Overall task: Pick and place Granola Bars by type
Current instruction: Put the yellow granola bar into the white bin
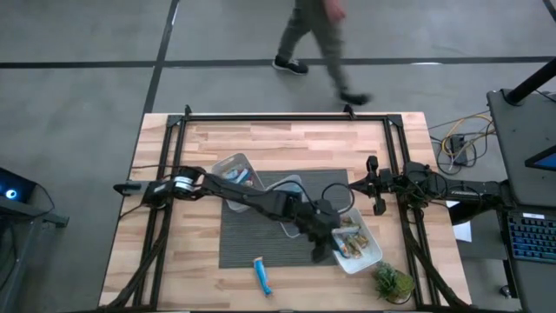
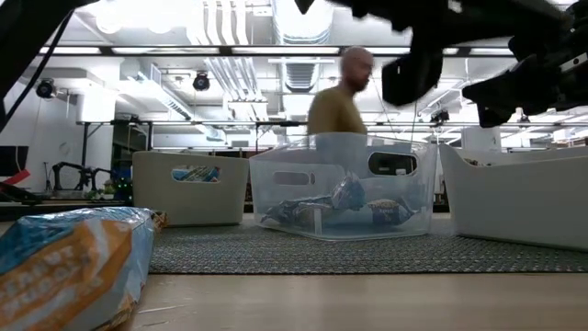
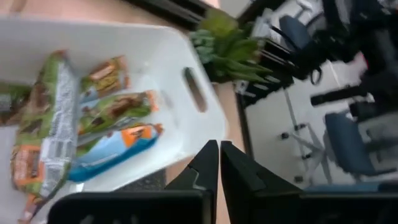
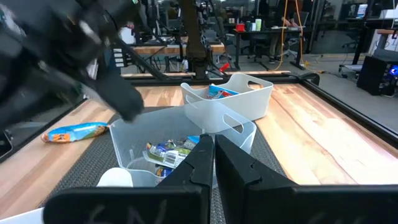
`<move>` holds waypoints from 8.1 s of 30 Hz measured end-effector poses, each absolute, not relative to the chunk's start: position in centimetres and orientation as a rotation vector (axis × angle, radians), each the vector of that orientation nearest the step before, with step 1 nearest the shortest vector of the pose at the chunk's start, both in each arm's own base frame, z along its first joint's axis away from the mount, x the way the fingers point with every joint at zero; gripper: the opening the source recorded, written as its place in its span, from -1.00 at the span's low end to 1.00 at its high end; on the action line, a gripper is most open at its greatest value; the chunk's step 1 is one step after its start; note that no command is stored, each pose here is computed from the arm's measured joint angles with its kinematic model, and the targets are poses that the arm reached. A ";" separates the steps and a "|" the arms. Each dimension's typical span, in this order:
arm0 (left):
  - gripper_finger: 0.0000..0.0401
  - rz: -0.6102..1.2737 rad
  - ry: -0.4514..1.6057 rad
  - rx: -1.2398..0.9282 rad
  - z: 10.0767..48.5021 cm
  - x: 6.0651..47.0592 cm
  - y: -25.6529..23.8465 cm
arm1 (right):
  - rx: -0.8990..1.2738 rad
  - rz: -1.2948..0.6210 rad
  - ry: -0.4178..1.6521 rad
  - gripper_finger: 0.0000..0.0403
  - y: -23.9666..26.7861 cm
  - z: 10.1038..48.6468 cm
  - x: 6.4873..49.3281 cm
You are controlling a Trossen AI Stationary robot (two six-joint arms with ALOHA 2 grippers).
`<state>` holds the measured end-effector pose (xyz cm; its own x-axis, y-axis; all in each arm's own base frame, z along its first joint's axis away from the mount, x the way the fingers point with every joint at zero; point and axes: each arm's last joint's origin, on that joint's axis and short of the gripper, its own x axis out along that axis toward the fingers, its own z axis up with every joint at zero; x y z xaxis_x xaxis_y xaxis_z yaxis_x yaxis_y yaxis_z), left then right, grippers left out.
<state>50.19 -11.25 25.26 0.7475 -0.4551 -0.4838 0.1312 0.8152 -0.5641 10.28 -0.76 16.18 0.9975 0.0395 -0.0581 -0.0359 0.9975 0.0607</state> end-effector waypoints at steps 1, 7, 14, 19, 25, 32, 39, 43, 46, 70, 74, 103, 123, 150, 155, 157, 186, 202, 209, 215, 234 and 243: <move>-1.00 -0.351 0.650 -0.506 25.9 49.9 -11.5 | 0.060 0.038 0.059 -0.96 -0.8 16.2 10.3; -1.00 -0.424 0.702 -0.339 30.4 47.2 -12.8 | 0.060 0.037 0.059 -0.96 -0.8 16.2 10.3; -1.00 -0.512 0.758 -0.223 34.1 43.3 -15.2 | 0.060 0.037 0.059 -0.96 -0.8 16.2 10.3; -1.00 -0.563 0.765 -0.195 35.5 41.3 -16.8 | 0.059 0.037 0.059 -0.96 -0.8 16.2 10.3; -1.00 -0.594 0.770 -0.174 35.9 40.2 -18.4 | 0.059 0.038 0.059 -0.96 -0.8 16.2 10.3; -1.00 -0.736 0.750 0.018 35.7 38.5 -21.4 | 0.059 0.037 0.059 -0.96 -0.8 16.2 10.3; -1.00 -0.860 0.778 0.207 35.0 36.2 -24.0 | 0.059 0.037 0.059 -0.96 -0.8 16.2 10.3; -1.00 -0.863 0.824 0.237 34.7 35.5 -24.3 | 0.059 0.037 0.059 -0.96 -0.8 16.2 10.3; -1.00 -0.830 0.849 0.259 34.6 35.3 -24.1 | 0.059 0.037 0.059 -0.96 -0.8 16.2 10.3; -0.90 -0.720 1.017 0.710 29.1 34.1 -23.3 | 0.059 0.037 0.059 -0.96 -0.8 16.2 10.3; -0.64 -0.718 1.015 0.712 29.1 34.2 -23.3 | 0.060 0.037 0.059 -0.96 -0.8 16.2 10.3; 0.03 -0.835 1.013 0.929 20.5 33.8 -22.4 | 0.058 0.037 0.059 -0.96 -0.8 16.2 10.3; 0.03 -0.828 1.040 0.902 18.6 34.2 -21.1 | 0.058 0.037 0.059 -0.96 -0.8 16.2 10.3; -0.16 -0.870 1.068 0.844 17.2 34.6 -20.9 | 0.058 0.037 0.060 -0.96 -0.8 16.2 10.3; -0.34 -0.880 1.071 0.827 17.1 34.5 -20.9 | 0.058 0.037 0.059 -0.96 -0.8 16.2 10.3; -0.41 -0.877 1.075 0.820 17.1 34.5 -20.9 | 0.060 0.037 0.059 -0.96 -0.8 16.2 10.3; -0.80 -0.895 1.085 0.753 17.0 34.4 -21.1 | 0.059 0.037 0.059 -0.96 -0.8 16.2 10.3; -0.81 -0.780 0.985 0.774 22.6 36.6 -21.1 | 0.058 0.037 0.059 -0.96 -0.8 16.2 10.3; -0.81 -0.748 0.922 0.773 24.5 37.6 -20.7 | 0.059 0.037 0.059 -0.96 -0.8 16.2 10.3; -0.81 -0.661 0.842 0.688 27.1 39.3 -19.3 | 0.059 0.037 0.059 -0.96 -0.8 16.2 10.3; -0.81 -0.434 0.605 0.451 31.4 43.6 -14.2 | 0.059 0.037 0.059 -0.96 -0.8 16.2 10.3; -0.81 -0.367 0.523 0.197 31.7 45.6 -11.5 | 0.059 0.037 0.059 -0.96 -0.8 16.2 10.3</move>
<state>45.61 -11.53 31.65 0.8033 -0.2903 -0.5201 0.3898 0.9165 0.0905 10.28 -0.76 16.18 0.9975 0.0391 -0.0582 -0.0356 0.9975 0.0604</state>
